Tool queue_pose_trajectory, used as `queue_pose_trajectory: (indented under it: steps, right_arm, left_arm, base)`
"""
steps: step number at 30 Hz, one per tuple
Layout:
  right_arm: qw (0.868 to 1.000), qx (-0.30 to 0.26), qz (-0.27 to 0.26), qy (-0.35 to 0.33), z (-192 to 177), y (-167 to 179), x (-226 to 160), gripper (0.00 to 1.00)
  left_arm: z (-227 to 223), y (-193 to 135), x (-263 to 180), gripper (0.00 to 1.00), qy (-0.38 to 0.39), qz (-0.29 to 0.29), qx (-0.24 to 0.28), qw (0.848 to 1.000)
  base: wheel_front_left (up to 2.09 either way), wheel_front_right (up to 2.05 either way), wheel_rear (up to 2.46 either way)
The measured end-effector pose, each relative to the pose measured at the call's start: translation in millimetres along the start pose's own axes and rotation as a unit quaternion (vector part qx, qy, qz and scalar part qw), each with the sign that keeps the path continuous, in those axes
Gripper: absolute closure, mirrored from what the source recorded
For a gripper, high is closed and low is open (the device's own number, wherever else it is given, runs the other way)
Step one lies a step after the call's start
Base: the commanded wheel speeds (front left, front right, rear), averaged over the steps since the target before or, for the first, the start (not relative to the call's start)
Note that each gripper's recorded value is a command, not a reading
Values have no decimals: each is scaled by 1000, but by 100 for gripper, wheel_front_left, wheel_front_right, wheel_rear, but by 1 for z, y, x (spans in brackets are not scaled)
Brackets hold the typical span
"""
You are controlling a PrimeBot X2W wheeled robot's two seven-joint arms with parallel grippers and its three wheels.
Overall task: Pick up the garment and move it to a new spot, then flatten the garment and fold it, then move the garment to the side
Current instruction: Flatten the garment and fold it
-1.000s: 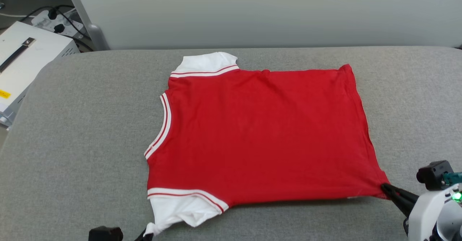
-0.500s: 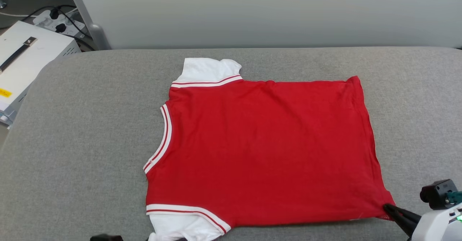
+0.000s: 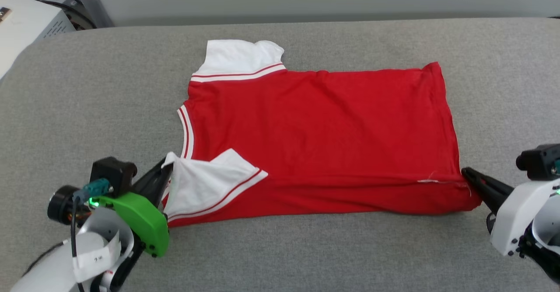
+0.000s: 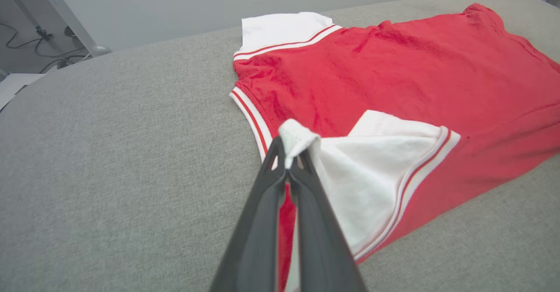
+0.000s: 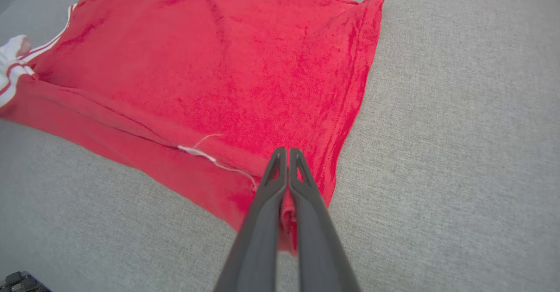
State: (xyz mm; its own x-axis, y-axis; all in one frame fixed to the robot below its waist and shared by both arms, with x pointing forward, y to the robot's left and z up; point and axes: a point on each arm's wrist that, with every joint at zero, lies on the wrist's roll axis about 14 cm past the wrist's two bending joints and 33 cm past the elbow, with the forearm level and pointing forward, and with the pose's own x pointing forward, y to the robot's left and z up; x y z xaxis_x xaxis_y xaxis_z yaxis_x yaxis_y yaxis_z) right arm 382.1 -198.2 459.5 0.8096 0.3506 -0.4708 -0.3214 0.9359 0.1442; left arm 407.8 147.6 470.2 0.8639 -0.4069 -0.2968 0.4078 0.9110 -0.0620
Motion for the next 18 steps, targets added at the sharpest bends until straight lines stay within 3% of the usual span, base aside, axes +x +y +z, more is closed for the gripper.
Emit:
queue_pose_trajectory:
  steps: [6,18]
  right_arm:
    - [1000,-4,-6,4,12,-14,29,100]
    - [998,-8,-15,65,-15,-33,81,100]
  left_arm:
    - [7,15,39,100,10,-15,42,999]
    - [-62,29,84,100,103,-24,17,994]
  base:
    - [0,0,0]
    - [0,0,0]
